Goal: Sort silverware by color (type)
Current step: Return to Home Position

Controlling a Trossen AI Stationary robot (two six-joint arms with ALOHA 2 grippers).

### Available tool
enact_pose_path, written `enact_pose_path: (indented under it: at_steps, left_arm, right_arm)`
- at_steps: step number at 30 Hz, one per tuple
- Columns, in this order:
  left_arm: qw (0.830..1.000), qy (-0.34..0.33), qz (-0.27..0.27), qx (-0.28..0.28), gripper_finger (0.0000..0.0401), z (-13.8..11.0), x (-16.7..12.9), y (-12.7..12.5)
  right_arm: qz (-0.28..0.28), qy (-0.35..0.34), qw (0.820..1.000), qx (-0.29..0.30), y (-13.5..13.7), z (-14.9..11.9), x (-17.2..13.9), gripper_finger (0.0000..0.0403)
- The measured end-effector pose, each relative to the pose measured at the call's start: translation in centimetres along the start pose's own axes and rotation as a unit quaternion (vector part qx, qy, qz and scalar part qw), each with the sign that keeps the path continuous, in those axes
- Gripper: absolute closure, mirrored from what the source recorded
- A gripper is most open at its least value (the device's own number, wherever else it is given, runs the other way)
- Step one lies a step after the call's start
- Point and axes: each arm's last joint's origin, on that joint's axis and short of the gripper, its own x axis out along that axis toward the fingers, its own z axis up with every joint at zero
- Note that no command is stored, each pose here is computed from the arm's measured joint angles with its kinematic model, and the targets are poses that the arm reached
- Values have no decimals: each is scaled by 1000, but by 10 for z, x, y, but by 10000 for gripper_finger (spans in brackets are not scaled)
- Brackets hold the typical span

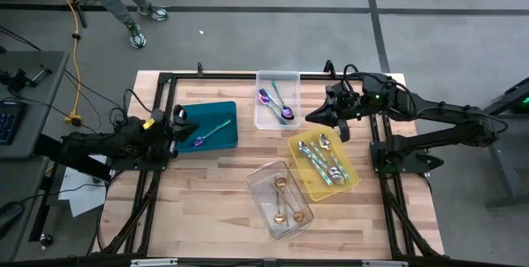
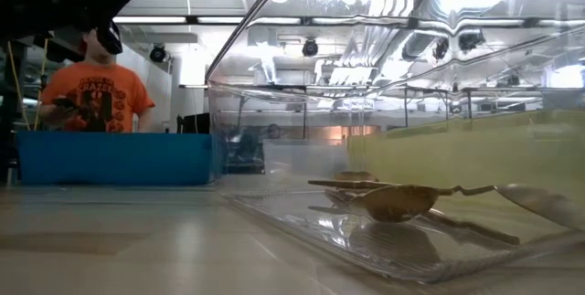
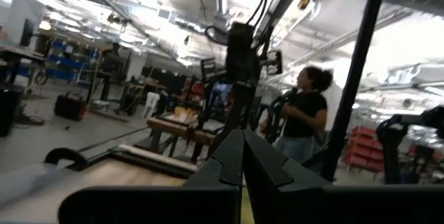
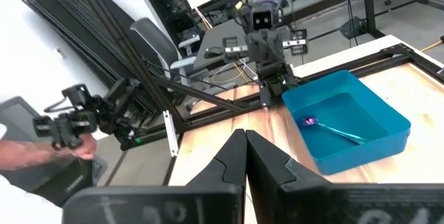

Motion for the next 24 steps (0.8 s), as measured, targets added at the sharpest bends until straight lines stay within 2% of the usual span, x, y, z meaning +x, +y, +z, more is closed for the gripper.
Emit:
enact_pose_path:
  at_steps: [7,14,17,24]
  left_arm:
    - [1000,6,5,19,401,-1,0,0]
    - [999,36,11,17,401,-7,0,2]
    - [999,43,13,-5,401,-8,0,2]
    - [994,101,32,-11,401,-19,-2,5]
  right_arm:
    - [-9,-3,1000,20,9,0,-24,403]
    - [-58,11,998,-9,22,-11,-70,403]
    - [-47,0,998,-34,30,-13,-86,403]
    - [-17,-26,996,-85,41,-17,-108,403]
